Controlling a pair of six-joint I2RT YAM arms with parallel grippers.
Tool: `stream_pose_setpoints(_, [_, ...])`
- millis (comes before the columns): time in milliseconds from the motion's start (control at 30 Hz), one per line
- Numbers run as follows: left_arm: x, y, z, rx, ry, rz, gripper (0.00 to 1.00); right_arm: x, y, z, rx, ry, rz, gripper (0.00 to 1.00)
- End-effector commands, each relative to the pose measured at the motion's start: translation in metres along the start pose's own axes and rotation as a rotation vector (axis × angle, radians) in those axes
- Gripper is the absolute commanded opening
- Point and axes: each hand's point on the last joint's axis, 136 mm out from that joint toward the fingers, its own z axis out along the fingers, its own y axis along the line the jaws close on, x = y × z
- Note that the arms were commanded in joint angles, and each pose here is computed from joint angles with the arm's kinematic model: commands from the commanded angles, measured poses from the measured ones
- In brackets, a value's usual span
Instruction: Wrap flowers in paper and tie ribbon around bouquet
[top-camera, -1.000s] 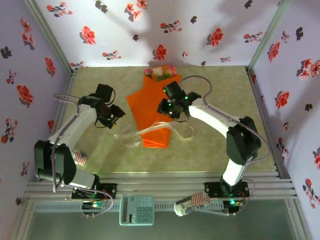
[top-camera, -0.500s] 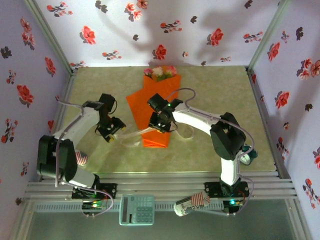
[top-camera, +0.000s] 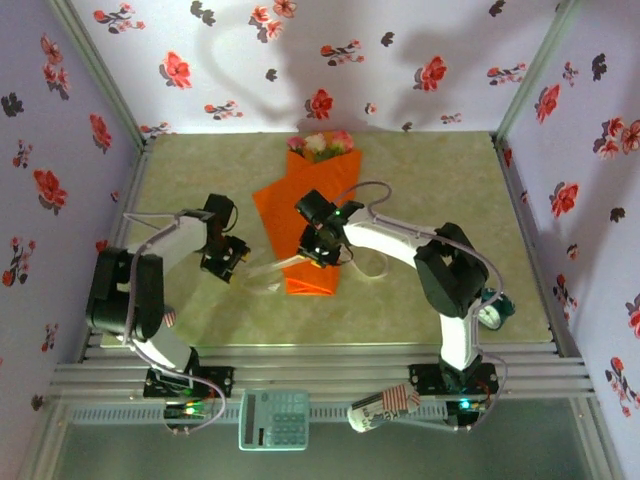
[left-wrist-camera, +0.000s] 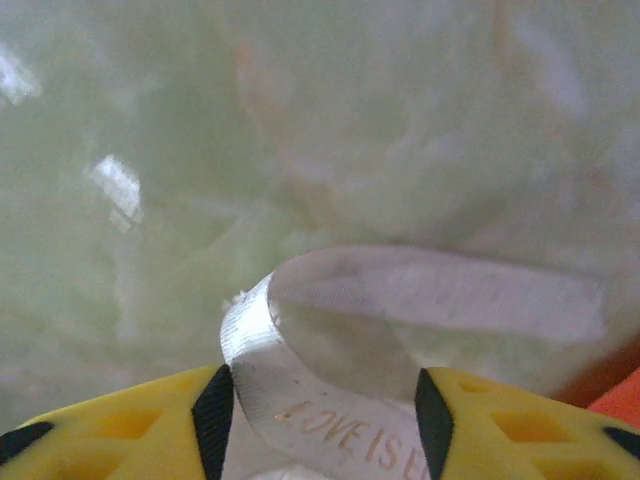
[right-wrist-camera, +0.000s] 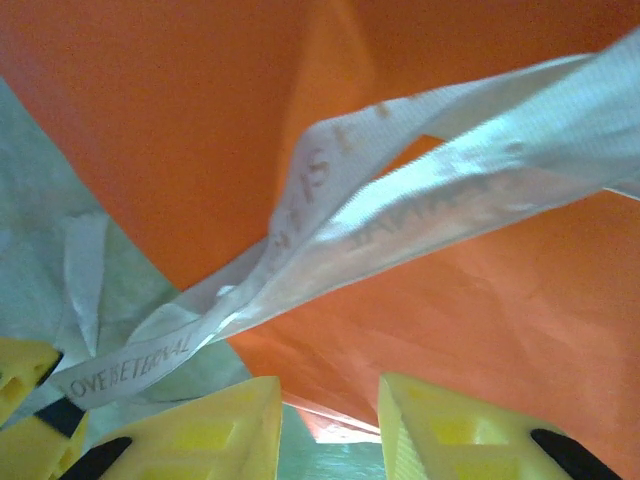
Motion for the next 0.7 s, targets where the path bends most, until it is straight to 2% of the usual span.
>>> stream_pose_setpoints(0, [-0.016, -0.015, 0.001, 0.013, -0.044, 0.030, 0.44, 0.015, 0.015, 0.005, -0.008, 0.034, -0.067, 0.32])
stream_pose_setpoints(133, [-0.021, -0.019, 0.006, 0.033, -0.029, 0.050, 0.22, 0.037, 0.028, 0.009, -0.026, 0.061, -0.199, 0.32])
stream_pose_setpoints(233, [-0.036, -0.029, 0.004, 0.073, -0.039, 0.058, 0.00, 0.060, 0.045, 0.013, -0.044, 0.070, -0.363, 0.41])
stream_pose_setpoints(400, [-0.055, -0.058, 0.007, 0.156, 0.011, 0.113, 0.00, 0.085, 0.071, 0.033, -0.016, 0.055, -0.537, 0.52])
stream_pose_setpoints(533, [-0.054, -0.067, 0.015, 0.193, 0.077, 0.123, 0.00, 0.084, 0.087, 0.053, 0.008, 0.033, -0.507, 0.54])
stream_pose_setpoints(667, [-0.057, -0.065, 0.013, 0.203, 0.077, 0.111, 0.00, 0.074, 0.080, 0.071, 0.080, 0.008, -0.403, 0.55])
